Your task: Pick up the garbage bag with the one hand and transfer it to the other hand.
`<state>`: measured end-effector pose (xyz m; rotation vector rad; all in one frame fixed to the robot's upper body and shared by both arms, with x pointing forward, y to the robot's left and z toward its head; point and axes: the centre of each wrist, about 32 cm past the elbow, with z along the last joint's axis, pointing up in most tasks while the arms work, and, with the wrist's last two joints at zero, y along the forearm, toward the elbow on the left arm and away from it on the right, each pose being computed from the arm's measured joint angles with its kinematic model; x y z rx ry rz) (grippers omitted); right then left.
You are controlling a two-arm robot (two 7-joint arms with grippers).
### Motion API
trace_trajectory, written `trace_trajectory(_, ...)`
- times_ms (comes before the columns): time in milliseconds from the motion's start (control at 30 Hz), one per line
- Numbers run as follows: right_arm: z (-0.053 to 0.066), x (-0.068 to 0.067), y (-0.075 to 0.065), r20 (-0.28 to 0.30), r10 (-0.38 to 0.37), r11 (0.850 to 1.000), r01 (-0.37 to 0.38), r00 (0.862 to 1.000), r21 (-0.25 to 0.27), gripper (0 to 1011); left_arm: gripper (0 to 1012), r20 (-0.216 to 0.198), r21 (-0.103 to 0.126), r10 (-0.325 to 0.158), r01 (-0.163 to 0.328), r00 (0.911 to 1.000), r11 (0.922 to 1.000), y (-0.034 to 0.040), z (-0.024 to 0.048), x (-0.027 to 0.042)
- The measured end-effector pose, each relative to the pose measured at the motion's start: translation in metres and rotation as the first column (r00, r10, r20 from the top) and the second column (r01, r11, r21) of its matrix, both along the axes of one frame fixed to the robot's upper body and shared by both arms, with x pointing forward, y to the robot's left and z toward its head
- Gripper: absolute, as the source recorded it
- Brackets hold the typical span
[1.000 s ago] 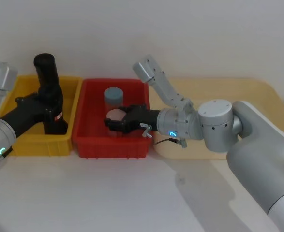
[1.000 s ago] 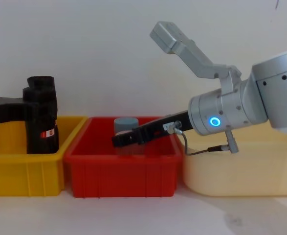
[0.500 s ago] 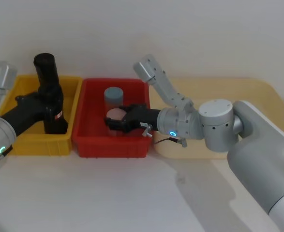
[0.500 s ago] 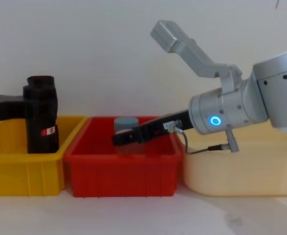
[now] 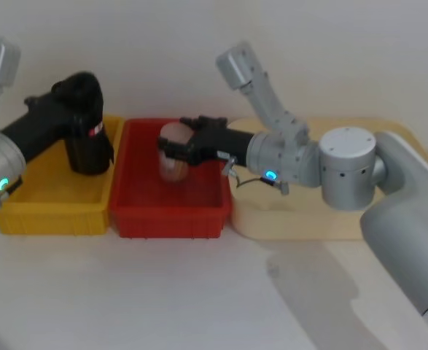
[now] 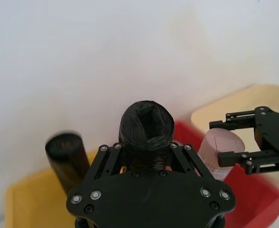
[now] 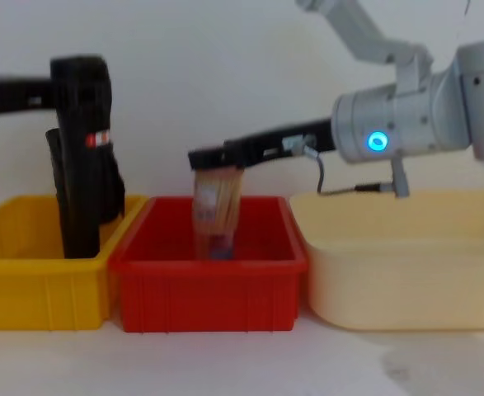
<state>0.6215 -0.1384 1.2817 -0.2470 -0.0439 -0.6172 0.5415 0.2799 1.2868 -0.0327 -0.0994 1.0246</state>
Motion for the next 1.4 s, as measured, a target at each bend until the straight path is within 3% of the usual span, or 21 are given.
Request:
trace_trajectory(67,0.009,-0.001,-0.004,0.029,-0.006,1.000,0.006,1.000,0.014,656,353,0.012,-0.002,-0.007,0.007,0.9999,1.0000,-0.0018,0.0073,0.0011)
trace_trajectory(100,0.012,-0.002,-0.006,0.039,-0.009,1.000,0.008,0.999,0.017,656,353,0.025,-0.004,-0.016,0.016,0.9996,0.9999,-0.0041,0.0153,0.0030)
trace_trajectory(200,0.024,-0.004,-0.015,0.080,-0.028,0.999,0.026,0.996,0.031,658,353,0.041,-0.006,-0.032,0.033,0.9986,0.9994,-0.0078,0.0248,0.0065)
trace_trajectory(300,0.035,-0.007,-0.024,0.115,-0.052,0.998,0.048,0.992,0.039,658,353,0.053,-0.010,-0.054,0.054,0.9972,0.9985,-0.0120,0.0332,0.0131)
trace_trajectory(367,0.042,-0.009,-0.032,0.138,-0.075,0.997,0.069,0.988,0.043,658,353,0.060,-0.014,-0.074,0.075,0.9955,0.9971,-0.0156,0.0395,0.0210)
trace_trajectory(600,0.055,-0.016,-0.054,0.182,-0.152,0.988,0.147,0.972,0.042,658,352,0.058,-0.038,-0.148,0.150,0.9874,0.9880,-0.0308,0.0436,0.0491)
trace_trajectory(800,0.060,-0.024,-0.074,0.199,-0.230,0.973,0.228,0.953,0.033,656,353,0.051,-0.064,-0.224,0.227,0.9732,0.9718,-0.0503,0.0431,0.0780)
trace_trajectory(833,0.060,-0.026,-0.078,0.202,-0.241,0.970,0.239,0.949,0.033,656,353,0.052,-0.065,-0.233,0.236,0.9710,0.9695,-0.0519,0.0428,0.0802)
trace_trajectory(867,0.060,-0.027,-0.080,0.202,-0.252,0.968,0.251,0.946,0.032,658,353,0.048,-0.072,-0.253,0.256,0.9661,0.9639,-0.0583,0.0425,0.0882)
trace_trajectory(967,0.060,-0.032,-0.091,0.205,-0.293,0.955,0.294,0.934,0.027,656,353,0.049,-0.082,-0.287,0.290,0.9567,0.9534,-0.0675,0.0420,0.0980)
trace_trajectory(1033,0.060,-0.036,-0.098,0.204,-0.326,0.944,0.328,0.923,0.025,658,353,0.051,-0.095,-0.334,0.338,0.9412,0.9365,-0.0827,0.0434,0.1120)
trace_trajectory(1167,0.057,-0.042,-0.111,0.199,-0.378,0.924,0.382,0.904,0.019,658,353,0.046,-0.109,-0.375,0.378,0.9258,0.9194,-0.0949,0.0406,0.1246)
trace_trajectory(1200,0.056,-0.043,-0.113,0.196,-0.390,0.919,0.395,0.900,0.017,658,352,0.043,-0.117,-0.396,0.398,0.9172,0.9098,-0.1031,0.0402,0.1312)
trace_trajectory(1300,0.051,-0.049,-0.123,0.183,-0.430,0.900,0.436,0.884,0.009,656,353,0.042,-0.127,-0.427,0.429,0.9032,0.8945,-0.1139,0.0399,0.1397)
trace_trajectory(1333,0.050,-0.050,-0.125,0.178,-0.442,0.894,0.448,0.879,0.006,658,353,0.047,-0.134,-0.453,0.455,0.8903,0.8804,-0.1212,0.0391,0.1454)
trace_trajectory(1367,0.047,-0.052,-0.129,0.171,-0.460,0.885,0.466,0.872,0.001,658,353,0.039,-0.140,-0.460,0.461,0.8869,0.8764,-0.1261,0.0386,0.1492)
trace_trajectory(1400,0.045,-0.054,-0.132,0.165,-0.468,0.880,0.475,0.868,-0.003,656,353,0.041,-0.149,-0.486,0.486,0.8731,0.8611,-0.1358,0.0383,0.1549)
